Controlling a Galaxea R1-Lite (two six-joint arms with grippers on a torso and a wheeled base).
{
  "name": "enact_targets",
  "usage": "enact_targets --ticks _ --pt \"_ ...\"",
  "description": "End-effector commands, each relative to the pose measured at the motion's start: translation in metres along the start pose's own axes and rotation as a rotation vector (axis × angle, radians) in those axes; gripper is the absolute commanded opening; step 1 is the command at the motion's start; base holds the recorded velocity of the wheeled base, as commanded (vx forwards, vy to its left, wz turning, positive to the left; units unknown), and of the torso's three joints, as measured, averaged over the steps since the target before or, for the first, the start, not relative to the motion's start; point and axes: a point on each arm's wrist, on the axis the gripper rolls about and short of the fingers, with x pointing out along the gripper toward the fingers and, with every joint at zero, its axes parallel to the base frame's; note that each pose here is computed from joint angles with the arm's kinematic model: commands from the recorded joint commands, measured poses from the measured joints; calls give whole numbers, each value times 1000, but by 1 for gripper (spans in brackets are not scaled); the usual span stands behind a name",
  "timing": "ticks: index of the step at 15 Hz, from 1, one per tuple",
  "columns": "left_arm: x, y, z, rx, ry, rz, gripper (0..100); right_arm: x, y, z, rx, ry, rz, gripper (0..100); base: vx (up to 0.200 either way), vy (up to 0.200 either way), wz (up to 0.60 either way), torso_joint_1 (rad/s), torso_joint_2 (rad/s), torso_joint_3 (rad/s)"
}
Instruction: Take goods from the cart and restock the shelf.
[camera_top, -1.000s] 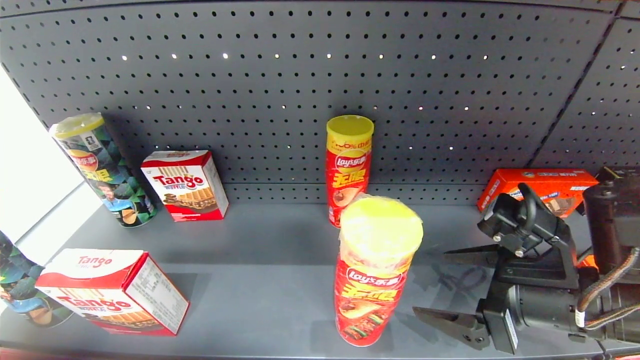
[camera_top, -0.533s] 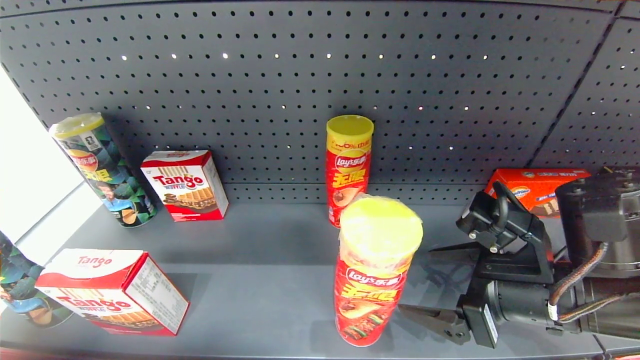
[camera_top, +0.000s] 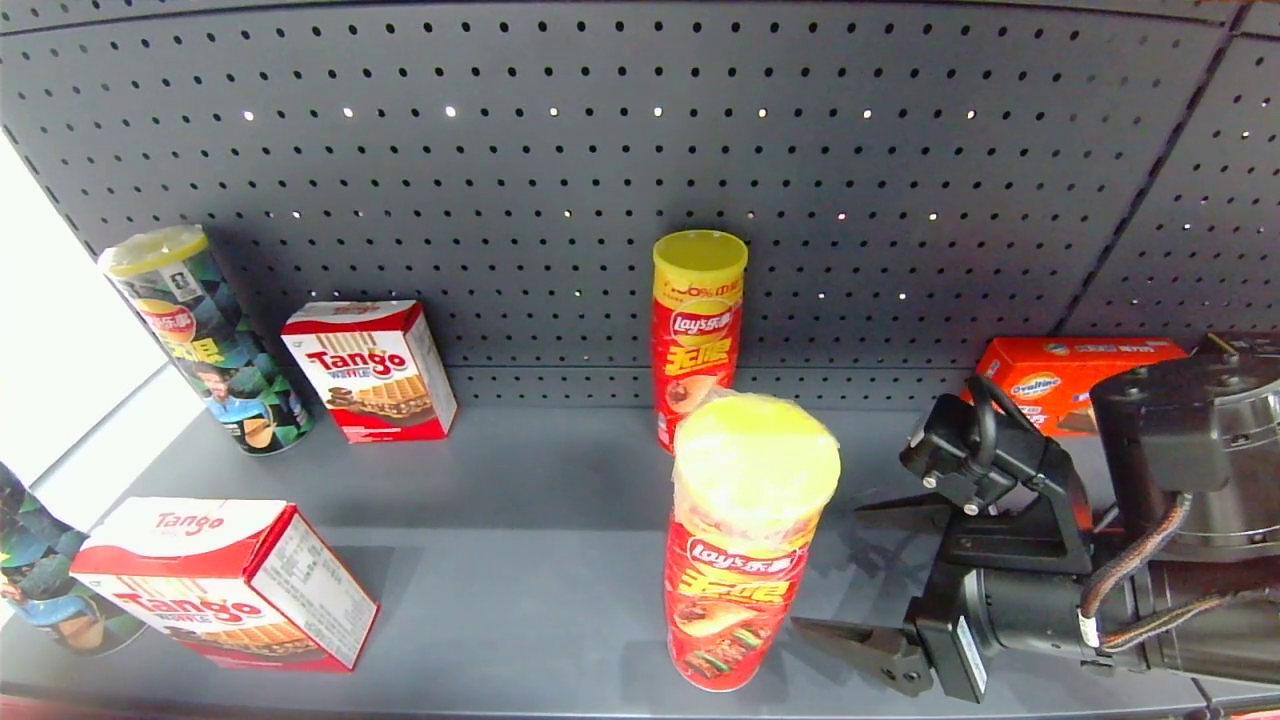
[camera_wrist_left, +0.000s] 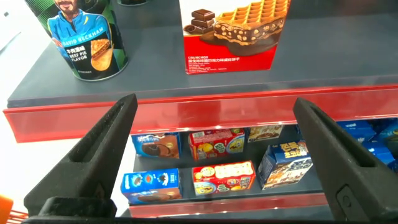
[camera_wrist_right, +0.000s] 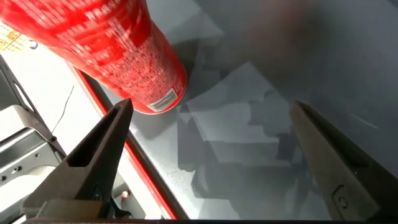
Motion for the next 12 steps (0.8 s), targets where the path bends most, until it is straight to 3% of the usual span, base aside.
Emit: enact_targets --ticks 1,12 --pt "0 0 0 0 2 0 100 -4 0 0 0 -10 -4 100 0 0 0 0 0 0" --pt "0 0 0 0 2 -1 100 9 -2 8 -2 -8 2 100 0 0 0 0 0 0"
